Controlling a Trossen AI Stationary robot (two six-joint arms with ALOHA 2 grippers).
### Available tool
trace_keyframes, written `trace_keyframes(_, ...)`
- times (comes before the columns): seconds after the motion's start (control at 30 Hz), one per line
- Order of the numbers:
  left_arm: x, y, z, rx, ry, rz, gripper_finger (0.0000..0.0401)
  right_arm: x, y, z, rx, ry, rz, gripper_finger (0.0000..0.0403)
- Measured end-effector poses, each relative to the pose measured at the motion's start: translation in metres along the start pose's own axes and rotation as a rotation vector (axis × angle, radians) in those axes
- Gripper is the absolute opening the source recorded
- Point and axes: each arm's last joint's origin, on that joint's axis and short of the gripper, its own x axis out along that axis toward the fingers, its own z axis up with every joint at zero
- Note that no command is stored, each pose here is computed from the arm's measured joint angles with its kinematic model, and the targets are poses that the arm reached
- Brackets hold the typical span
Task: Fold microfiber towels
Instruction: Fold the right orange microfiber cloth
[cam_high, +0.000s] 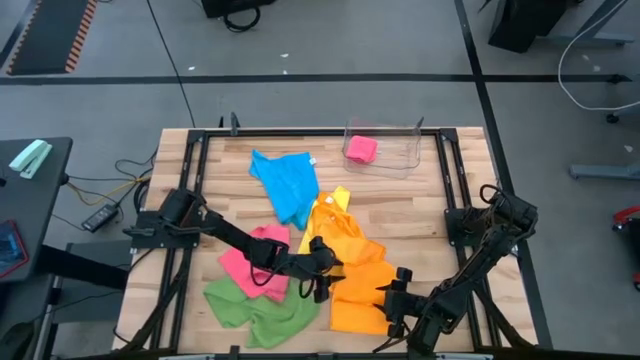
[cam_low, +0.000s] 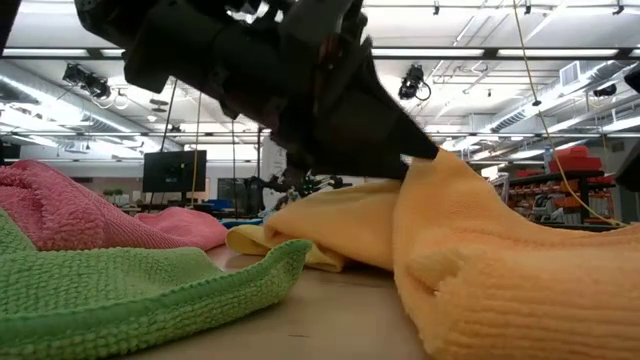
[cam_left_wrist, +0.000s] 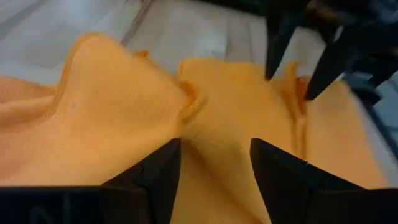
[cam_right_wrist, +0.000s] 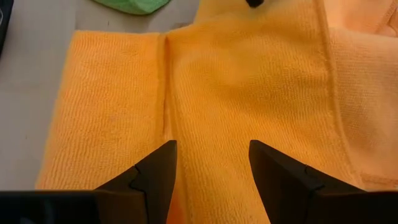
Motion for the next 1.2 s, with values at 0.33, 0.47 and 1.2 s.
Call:
trace_keyframes(0.33,0.007,0.010,0.000,-0.011,-0.015,0.008,0.0185,0.000,0.000,0.000,-0.003,-0.001,-0.001,0.0209)
trace_keyframes(0.47,0.015,0.015,-0.007,-0.028,-0.027,0.012,0.0184,0.000,0.000,0.000,-0.001,-0.004,0.000,0.0209)
trace_keyframes(1.2,0.012,0.003,-0.005,0.154,-0.089,-0.029,0.0012,0.001,0.000,0.001,-0.004,-0.003,-0.004,0.0209)
